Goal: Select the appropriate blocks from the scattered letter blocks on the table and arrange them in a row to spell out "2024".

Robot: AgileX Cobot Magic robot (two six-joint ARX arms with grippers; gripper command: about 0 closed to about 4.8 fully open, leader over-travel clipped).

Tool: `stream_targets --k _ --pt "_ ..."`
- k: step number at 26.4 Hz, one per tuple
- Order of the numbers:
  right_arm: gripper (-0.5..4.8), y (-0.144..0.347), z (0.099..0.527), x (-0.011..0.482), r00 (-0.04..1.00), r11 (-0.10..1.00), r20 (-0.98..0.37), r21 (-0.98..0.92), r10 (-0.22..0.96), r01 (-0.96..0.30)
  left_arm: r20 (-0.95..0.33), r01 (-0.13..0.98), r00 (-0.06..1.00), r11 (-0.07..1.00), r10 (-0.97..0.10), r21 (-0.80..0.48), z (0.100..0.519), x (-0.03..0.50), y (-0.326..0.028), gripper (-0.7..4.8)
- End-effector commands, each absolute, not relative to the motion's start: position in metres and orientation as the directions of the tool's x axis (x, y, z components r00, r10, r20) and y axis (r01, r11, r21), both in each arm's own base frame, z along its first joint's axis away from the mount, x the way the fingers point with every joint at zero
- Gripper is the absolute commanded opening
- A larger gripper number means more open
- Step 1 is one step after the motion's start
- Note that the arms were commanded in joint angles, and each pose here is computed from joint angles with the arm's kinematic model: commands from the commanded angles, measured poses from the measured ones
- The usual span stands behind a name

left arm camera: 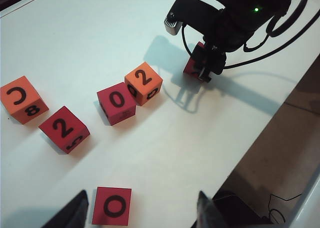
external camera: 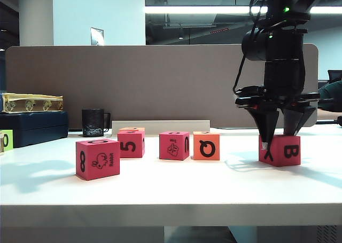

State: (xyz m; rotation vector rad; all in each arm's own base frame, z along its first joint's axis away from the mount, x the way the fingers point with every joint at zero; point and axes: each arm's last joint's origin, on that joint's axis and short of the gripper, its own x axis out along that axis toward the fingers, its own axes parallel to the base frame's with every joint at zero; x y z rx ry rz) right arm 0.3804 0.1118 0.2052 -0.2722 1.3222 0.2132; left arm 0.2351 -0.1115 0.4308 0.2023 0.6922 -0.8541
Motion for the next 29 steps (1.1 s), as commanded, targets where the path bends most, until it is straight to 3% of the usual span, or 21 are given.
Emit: stream_targets --k 1,11,19,29 --pt "1.56 0.112 0.208 0.38 0.236 0.911 -0.972 -0.102 -0.005 -0.399 -0.621 0.754 0.462 0.649 -0.634 -0.101 0.434 0.234 -0.111 2.71" --pt "1.57 0.113 0.214 0.381 0.243 0.888 -0.97 -0.118 -0.007 -0.444 -0.614 0.755 0.468 0.648 -0.636 -0.096 0.434 0.235 -0.112 2.71" --pt "1.57 0.116 0.249 0.39 0.308 0.868 -0.951 -0.135 0.021 -0.478 -0.615 0.755 0.467 0.649 -0.636 -0.097 0.434 0.235 -0.112 2.71" --pt "1.57 0.124 0.248 0.381 0.247 0.566 -0.969 -0.195 0.015 -0.801 -0.603 0.758 0.476 0.647 -0.64 -0.087 0.435 0.236 -0.112 2.72"
